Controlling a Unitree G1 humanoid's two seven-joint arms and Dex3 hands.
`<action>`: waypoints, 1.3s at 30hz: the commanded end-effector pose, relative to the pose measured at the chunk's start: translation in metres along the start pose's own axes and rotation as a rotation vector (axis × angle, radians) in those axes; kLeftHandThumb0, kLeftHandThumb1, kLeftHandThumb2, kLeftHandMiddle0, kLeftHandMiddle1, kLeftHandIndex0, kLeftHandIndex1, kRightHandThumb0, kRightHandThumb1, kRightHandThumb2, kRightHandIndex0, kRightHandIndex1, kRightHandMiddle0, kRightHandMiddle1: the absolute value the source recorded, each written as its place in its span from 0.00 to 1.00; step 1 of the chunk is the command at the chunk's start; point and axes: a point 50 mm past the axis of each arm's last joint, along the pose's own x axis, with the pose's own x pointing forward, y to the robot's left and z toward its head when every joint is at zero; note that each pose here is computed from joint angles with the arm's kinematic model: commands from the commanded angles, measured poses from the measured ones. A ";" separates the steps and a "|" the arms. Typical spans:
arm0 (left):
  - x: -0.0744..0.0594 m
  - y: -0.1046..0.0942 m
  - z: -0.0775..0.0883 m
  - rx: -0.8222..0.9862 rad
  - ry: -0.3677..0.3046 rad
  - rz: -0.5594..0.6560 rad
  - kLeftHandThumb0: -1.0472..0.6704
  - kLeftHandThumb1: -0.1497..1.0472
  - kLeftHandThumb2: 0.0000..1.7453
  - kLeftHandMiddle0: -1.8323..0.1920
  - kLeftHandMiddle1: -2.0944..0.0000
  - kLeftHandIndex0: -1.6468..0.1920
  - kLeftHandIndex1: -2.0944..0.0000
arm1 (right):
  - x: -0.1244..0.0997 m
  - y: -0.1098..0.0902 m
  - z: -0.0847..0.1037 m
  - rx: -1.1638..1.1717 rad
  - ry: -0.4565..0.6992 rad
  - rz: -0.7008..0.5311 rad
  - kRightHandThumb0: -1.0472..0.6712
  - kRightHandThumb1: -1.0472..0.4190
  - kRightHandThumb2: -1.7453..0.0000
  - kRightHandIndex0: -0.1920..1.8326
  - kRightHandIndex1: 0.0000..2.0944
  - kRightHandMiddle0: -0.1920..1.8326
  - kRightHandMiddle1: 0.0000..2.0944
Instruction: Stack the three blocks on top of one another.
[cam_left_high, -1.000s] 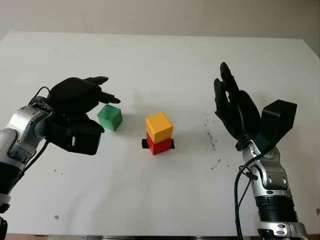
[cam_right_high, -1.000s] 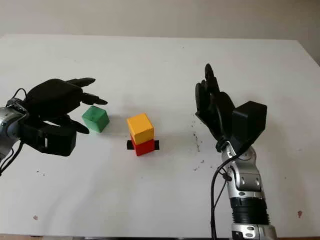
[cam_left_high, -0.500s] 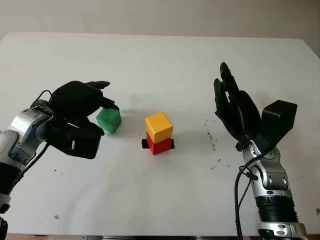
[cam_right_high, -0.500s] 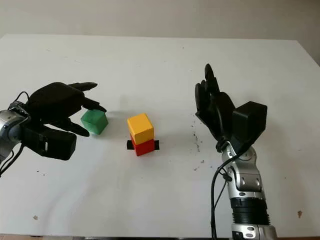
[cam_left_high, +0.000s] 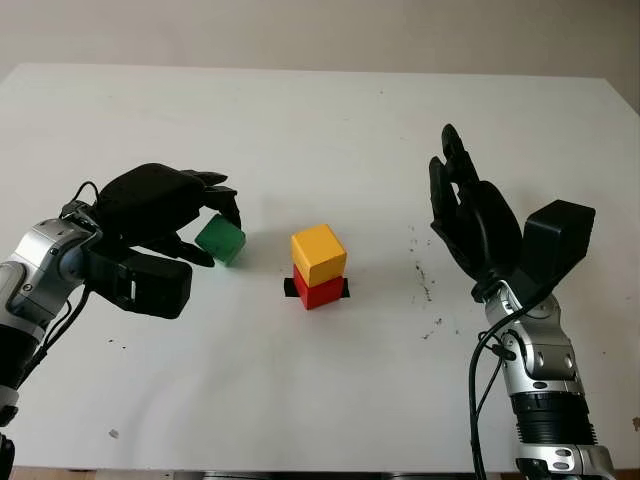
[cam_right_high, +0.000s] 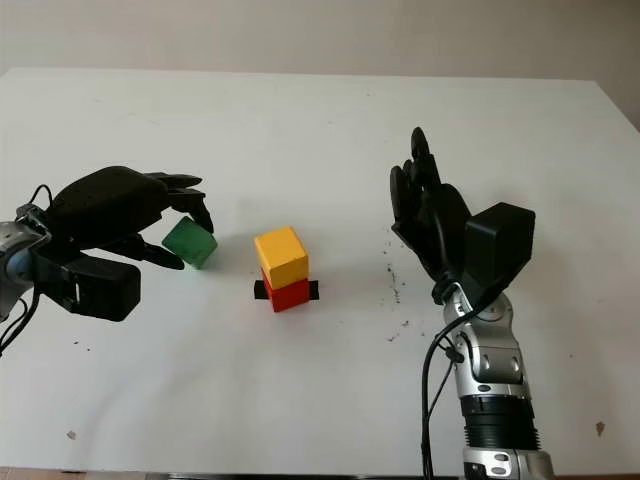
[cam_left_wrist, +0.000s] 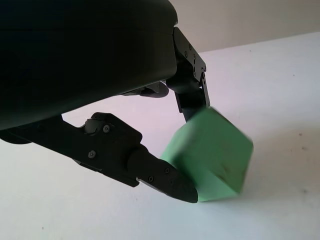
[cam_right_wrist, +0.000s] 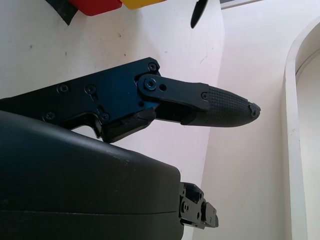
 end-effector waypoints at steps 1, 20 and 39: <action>-0.003 0.022 -0.002 0.002 -0.004 0.040 0.42 0.96 0.03 0.74 0.97 0.66 0.47 | 0.000 0.000 0.003 0.001 -0.013 -0.006 0.17 0.00 0.66 0.00 0.00 0.00 0.00; -0.003 0.055 0.001 -0.491 -0.164 0.111 0.41 1.00 0.04 0.76 0.98 0.72 0.29 | 0.003 0.005 0.001 -0.019 -0.006 -0.013 0.19 0.00 0.69 0.00 0.00 0.00 0.00; -0.004 0.063 0.031 -0.759 -0.294 0.120 0.38 1.00 0.09 0.79 0.99 0.81 0.17 | 0.003 0.006 -0.001 -0.011 0.011 -0.014 0.19 0.00 0.71 0.00 0.00 0.00 0.00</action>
